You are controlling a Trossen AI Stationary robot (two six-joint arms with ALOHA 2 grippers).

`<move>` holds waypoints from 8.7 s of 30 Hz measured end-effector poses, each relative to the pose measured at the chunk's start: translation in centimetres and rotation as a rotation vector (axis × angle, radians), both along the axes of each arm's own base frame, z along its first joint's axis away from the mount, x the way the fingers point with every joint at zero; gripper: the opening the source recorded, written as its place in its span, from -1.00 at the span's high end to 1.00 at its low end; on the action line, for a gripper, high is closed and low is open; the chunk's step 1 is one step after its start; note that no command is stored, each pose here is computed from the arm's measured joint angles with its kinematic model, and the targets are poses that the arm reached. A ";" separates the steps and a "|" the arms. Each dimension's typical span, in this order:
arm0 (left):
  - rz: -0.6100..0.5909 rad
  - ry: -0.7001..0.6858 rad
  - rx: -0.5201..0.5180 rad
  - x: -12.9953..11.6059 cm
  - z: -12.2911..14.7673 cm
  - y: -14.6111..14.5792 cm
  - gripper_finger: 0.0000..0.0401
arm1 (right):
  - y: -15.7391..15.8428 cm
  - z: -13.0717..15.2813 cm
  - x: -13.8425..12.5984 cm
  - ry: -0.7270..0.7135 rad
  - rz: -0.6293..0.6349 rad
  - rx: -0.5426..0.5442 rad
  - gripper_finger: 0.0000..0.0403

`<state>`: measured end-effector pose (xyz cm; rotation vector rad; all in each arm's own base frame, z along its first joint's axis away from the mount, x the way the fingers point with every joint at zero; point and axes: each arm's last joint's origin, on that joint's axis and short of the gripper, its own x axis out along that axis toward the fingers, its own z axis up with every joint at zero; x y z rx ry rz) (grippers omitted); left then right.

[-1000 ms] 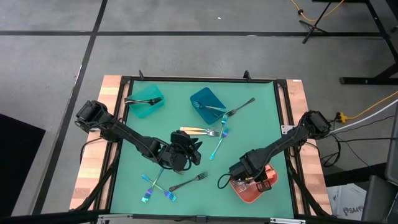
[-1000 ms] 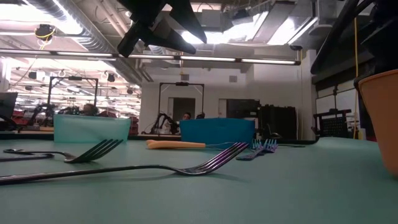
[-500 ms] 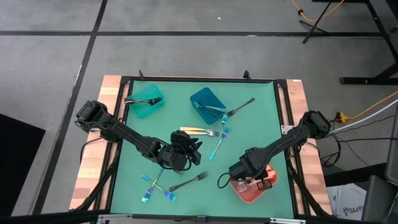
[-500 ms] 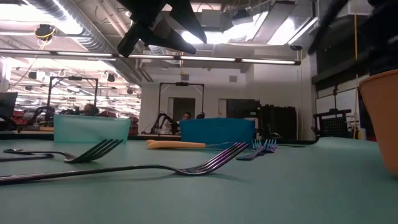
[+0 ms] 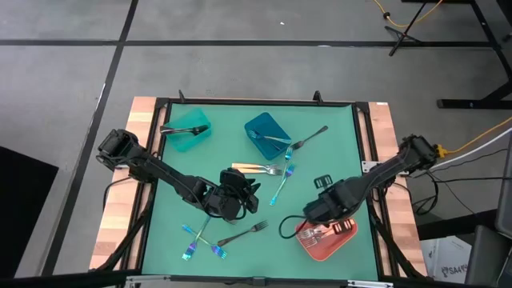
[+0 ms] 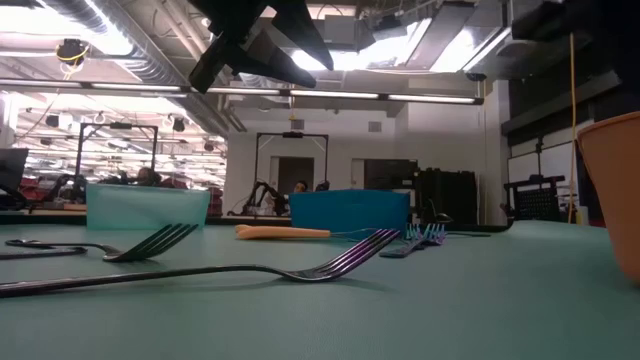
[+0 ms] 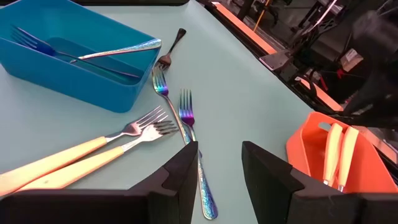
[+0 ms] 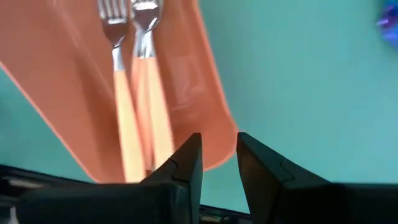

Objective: Sort silverware by color (type)
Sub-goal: Put the black fork into the green bin

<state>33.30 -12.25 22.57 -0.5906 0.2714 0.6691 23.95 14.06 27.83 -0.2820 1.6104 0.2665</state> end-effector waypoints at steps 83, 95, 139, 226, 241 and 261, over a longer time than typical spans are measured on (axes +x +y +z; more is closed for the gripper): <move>0.005 0.000 0.004 0.0 0.0 0.0 0.41 | -30.0 -10.9 -2.0 -0.485 -0.155 -0.021 0.55; 0.005 0.000 0.005 0.0 0.0 0.0 0.41 | -30.8 -14.1 -1.4 -0.355 -0.155 -0.061 0.55; 0.004 -0.002 -0.001 0.0 0.0 0.0 0.41 | -30.5 -14.7 -1.7 -0.294 -0.162 -0.020 0.99; 0.037 0.029 0.126 1.5 0.6 3.5 0.41 | -17.8 2.4 2.3 -1.456 -0.583 0.148 1.00; -0.065 -0.011 0.321 2.5 2.4 3.3 0.41 | -13.9 2.1 4.8 -1.575 -0.545 0.213 1.00; 0.039 -0.081 0.383 3.1 3.6 4.8 0.41 | -13.6 2.0 5.7 -1.641 -0.591 0.289 1.00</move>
